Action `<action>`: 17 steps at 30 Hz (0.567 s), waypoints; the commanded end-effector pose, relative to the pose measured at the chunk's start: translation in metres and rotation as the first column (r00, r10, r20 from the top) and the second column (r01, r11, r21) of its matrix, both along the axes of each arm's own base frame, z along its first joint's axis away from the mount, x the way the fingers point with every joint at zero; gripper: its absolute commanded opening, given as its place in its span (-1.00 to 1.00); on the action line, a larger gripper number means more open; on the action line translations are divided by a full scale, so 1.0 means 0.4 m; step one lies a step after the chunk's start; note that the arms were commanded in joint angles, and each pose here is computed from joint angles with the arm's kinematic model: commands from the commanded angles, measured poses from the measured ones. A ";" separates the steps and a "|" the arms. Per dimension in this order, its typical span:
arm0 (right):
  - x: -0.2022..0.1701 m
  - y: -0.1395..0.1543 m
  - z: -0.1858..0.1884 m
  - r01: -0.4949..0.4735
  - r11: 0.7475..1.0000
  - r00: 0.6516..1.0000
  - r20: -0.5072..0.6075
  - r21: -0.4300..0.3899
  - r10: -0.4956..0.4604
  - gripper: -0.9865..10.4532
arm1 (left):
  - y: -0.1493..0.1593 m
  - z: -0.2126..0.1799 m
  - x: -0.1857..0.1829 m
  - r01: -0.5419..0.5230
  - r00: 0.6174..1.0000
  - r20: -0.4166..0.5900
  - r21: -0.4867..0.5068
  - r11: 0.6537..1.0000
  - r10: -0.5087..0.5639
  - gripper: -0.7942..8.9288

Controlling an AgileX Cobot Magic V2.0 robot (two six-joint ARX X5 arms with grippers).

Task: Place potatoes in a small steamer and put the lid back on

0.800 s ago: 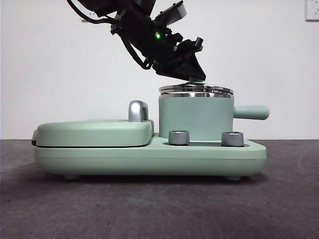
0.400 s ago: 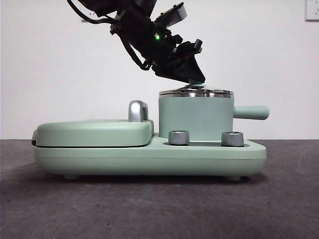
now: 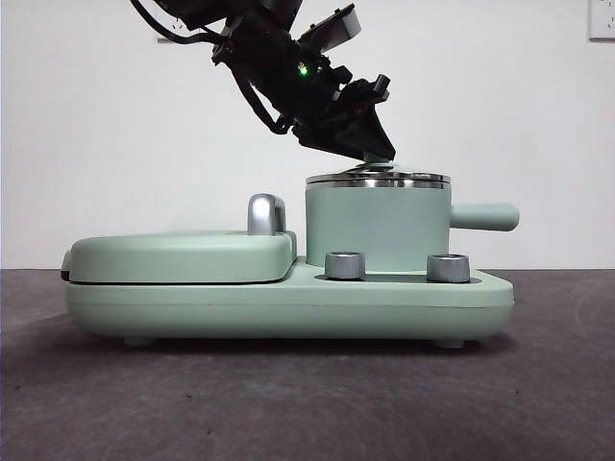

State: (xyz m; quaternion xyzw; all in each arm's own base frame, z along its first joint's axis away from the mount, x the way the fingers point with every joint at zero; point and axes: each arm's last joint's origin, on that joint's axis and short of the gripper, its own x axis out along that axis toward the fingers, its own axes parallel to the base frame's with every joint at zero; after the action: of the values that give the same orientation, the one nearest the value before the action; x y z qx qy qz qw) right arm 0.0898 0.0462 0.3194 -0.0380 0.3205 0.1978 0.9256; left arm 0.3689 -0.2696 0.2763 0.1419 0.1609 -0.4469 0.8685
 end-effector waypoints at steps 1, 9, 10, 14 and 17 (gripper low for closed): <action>0.002 0.003 0.006 0.004 1.000 1.000 0.008 0.012 -0.004 -0.65 | -0.014 -0.005 0.004 0.013 1.000 0.003 0.014 1.000 -0.013 -0.81; 0.002 0.002 0.006 0.010 1.000 1.000 0.004 0.020 -0.011 -0.65 | -0.014 -0.004 0.004 0.013 1.000 0.007 0.011 1.000 -0.013 -0.44; 0.002 0.002 0.006 0.010 1.000 1.000 0.003 0.020 -0.011 -0.65 | -0.014 -0.004 0.004 0.014 1.000 0.007 0.012 1.000 -0.014 -0.36; 0.002 0.002 0.006 0.010 1.000 1.000 0.003 0.020 -0.011 -0.65 | -0.014 -0.003 0.004 0.015 1.000 0.014 0.010 1.000 -0.015 -0.08; 0.002 0.002 0.006 0.010 1.000 1.000 0.003 0.020 -0.011 -0.65 | -0.013 0.006 0.002 0.015 1.000 0.022 0.005 1.000 -0.015 0.01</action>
State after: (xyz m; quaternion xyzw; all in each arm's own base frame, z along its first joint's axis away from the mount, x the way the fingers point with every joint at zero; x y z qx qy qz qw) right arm 0.0898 0.0462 0.3194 -0.0328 0.3216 0.1958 0.9258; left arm 0.3687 -0.2694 0.2759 0.1445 0.1631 -0.4476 0.8673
